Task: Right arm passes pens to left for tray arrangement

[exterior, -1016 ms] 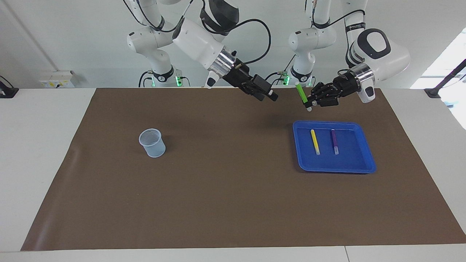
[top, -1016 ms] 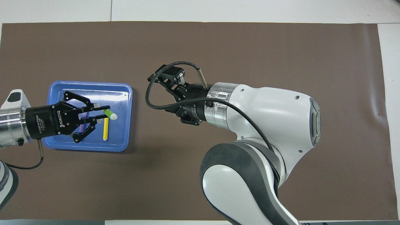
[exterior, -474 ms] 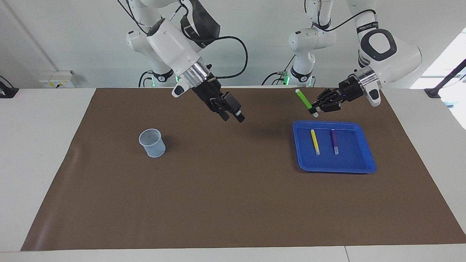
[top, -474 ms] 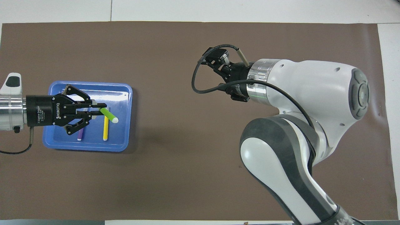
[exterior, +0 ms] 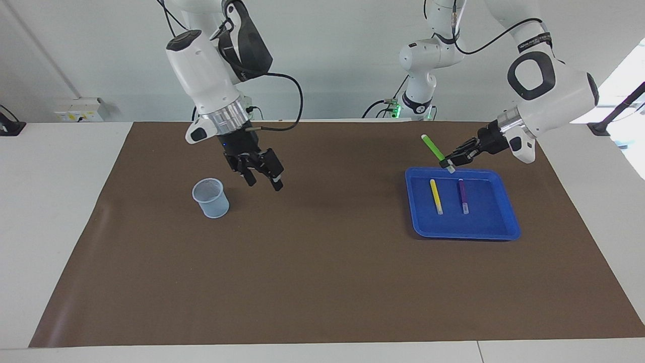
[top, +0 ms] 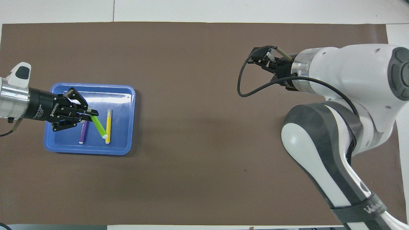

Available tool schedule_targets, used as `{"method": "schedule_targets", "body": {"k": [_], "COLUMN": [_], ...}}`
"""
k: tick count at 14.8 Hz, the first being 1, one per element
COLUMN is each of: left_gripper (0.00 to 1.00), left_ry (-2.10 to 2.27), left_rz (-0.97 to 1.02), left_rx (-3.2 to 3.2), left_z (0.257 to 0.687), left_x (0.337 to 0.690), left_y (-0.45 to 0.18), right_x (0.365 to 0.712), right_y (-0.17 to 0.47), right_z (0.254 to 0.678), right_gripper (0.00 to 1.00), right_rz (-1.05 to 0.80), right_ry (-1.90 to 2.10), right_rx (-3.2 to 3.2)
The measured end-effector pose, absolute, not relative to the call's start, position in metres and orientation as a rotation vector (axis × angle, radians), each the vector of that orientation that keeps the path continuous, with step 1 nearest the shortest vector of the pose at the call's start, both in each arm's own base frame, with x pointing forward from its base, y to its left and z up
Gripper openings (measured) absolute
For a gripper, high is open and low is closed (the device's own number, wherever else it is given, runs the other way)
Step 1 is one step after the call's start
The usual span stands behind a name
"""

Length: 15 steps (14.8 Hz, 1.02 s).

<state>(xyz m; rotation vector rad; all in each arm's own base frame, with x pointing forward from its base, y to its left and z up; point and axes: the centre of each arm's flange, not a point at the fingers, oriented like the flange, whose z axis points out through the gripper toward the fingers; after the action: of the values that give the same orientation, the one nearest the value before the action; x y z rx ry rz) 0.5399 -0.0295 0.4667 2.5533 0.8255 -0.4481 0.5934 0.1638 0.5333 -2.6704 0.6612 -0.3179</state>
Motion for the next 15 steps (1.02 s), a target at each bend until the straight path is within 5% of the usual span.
{"method": "schedule_targets", "body": {"k": [7,15], "left_gripper": [0.19,0.19], "left_ry": [0.238,0.019], "left_rz": [-0.470,-0.365], "left_rx": [3.107,3.235], "left_z": [0.422,0.332], "left_x": [0.565,0.606], "left_y": [0.034,0.042], "right_x": [0.568,0.546], "right_y": [0.075,0.053], "right_z": [0.554,0.579], "right_gripper": [1.00,1.00], "right_rz": [-0.208,-0.065], "right_ry": [0.271,0.103], "right_rx": [-3.003,-3.159]}}
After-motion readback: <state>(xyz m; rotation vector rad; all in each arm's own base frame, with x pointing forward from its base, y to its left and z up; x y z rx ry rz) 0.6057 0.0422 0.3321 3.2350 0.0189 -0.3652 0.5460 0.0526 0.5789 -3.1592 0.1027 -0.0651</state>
